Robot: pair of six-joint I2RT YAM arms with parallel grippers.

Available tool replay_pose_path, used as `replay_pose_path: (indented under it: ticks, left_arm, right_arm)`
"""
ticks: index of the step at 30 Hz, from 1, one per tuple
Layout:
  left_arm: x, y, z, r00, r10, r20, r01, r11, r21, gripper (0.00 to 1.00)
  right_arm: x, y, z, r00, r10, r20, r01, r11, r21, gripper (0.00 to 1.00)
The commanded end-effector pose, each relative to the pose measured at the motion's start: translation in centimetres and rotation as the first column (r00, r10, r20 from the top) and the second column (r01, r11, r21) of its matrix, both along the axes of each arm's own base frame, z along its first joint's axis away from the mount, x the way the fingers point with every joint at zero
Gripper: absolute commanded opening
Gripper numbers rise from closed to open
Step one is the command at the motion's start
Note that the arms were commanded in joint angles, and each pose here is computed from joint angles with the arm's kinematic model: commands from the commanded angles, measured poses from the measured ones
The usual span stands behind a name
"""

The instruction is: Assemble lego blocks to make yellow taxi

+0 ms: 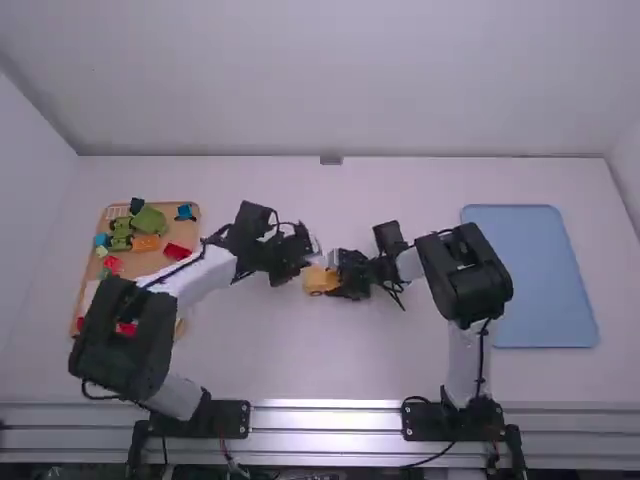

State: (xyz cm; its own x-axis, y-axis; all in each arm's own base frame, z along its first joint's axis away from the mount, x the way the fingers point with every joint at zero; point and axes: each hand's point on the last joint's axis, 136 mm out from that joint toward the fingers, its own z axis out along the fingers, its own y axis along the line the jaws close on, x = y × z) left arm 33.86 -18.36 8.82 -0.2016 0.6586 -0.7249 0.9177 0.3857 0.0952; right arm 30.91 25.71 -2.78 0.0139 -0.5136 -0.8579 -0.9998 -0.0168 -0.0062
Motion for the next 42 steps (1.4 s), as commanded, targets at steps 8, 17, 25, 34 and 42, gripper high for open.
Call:
replay_pose_path:
  ticks: [8, 17, 25, 34, 42]
  left_arm:
    - [0.4, 3.1, 6.6, 0.978, 0.205, 0.028, -0.203, 0.976, -0.074, 0.99]
    - [0.7, 4.0, 6.4, 0.967, 0.253, 0.038, -0.251, 0.967, -0.032, 0.99]
    - [0.4, 4.7, 5.4, 0.964, 0.263, 0.03, -0.264, 0.964, 0.023, 0.99]
    - [2.6, 6.4, 6.0, 0.856, 0.516, -0.041, -0.518, 0.855, -0.038, 0.99]
    - [3.4, 10.5, 7.7, 0.626, 0.779, -0.039, -0.78, 0.624, -0.054, 0.99]
  right_arm:
    - [0.9, -0.3, -0.5, 0.999, -0.051, -0.01, 0.051, 0.998, -0.03, 0.73]
    - [1.5, -2.0, 3.2, 0.99, -0.13, -0.053, 0.127, 0.991, -0.05, 0.99]
    - [2.6, -5.6, 10.1, 0.961, -0.261, 0.092, 0.272, 0.949, -0.156, 0.99]
    - [4.4, -6.5, 14.3, 0.912, -0.324, 0.252, 0.364, 0.923, -0.129, 0.99]
    - [4.9, -3.2, 18.1, 0.915, -0.343, 0.211, 0.336, 0.939, 0.067, 0.99]
